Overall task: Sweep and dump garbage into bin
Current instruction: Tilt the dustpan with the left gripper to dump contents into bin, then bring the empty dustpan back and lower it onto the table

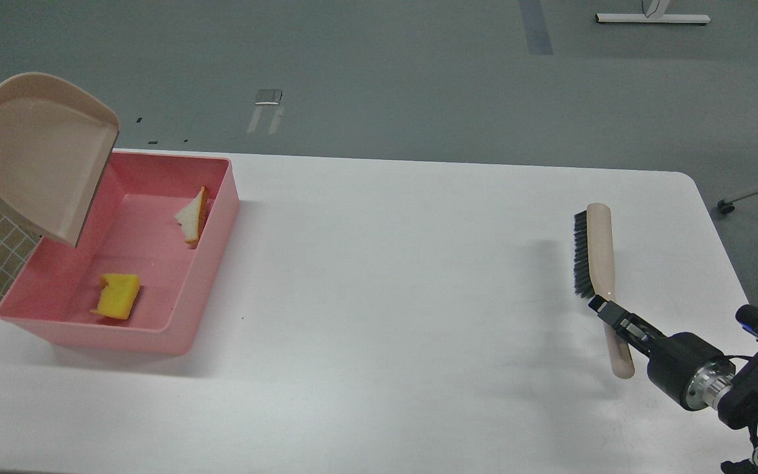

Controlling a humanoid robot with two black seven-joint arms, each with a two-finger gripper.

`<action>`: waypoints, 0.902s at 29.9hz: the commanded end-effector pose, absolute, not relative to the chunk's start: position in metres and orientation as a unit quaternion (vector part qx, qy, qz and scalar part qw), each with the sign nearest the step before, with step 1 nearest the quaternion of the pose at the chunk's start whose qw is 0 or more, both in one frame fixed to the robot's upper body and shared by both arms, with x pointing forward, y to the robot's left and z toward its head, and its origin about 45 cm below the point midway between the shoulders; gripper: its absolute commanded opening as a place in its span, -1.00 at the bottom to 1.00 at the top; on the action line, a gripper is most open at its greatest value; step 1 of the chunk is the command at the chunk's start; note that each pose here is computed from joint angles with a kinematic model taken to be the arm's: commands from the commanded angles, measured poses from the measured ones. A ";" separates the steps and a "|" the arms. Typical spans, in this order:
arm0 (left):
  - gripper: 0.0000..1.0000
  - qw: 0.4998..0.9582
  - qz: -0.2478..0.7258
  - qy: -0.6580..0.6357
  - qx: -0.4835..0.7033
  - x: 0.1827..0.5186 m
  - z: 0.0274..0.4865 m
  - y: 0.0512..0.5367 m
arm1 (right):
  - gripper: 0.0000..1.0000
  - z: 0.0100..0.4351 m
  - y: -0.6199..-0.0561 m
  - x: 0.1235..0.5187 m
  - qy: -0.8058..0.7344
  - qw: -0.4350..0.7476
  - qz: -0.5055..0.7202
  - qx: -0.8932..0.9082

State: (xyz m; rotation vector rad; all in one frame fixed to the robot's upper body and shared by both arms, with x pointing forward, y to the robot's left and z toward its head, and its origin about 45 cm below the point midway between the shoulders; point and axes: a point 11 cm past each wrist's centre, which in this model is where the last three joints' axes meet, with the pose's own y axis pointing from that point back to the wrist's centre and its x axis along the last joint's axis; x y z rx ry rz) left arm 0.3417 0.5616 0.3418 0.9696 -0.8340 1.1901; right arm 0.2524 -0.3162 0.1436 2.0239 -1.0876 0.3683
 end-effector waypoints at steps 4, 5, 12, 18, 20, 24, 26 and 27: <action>-0.92 0.641 0.560 -0.355 0.387 0.344 0.354 0.566 | -0.49 0.144 -0.316 0.253 -0.429 0.395 0.146 0.799; -0.92 0.644 0.566 -0.350 0.377 0.345 0.355 0.566 | -0.49 0.145 -0.316 0.254 -0.430 0.395 0.147 0.799; -0.96 0.740 0.590 -0.266 0.182 0.363 0.407 0.538 | -0.49 0.146 -0.317 0.255 -0.429 0.396 0.150 0.798; -0.97 0.769 0.595 -0.220 0.080 0.365 0.412 0.527 | -0.49 0.147 -0.316 0.256 -0.430 0.395 0.151 0.798; -1.00 0.774 0.592 -0.211 0.073 0.368 0.403 0.521 | -0.49 0.148 -0.316 0.256 -0.430 0.394 0.152 0.798; -1.00 0.808 0.562 -0.170 0.037 0.383 0.361 0.478 | -0.49 0.153 -0.315 0.261 -0.431 0.390 0.159 0.798; -1.00 0.823 0.545 -0.161 0.023 0.387 0.350 0.457 | -0.49 0.154 -0.316 0.262 -0.431 0.390 0.161 0.798; -1.00 0.826 0.541 -0.158 0.019 0.389 0.347 0.451 | -0.49 0.155 -0.316 0.263 -0.431 0.390 0.162 0.798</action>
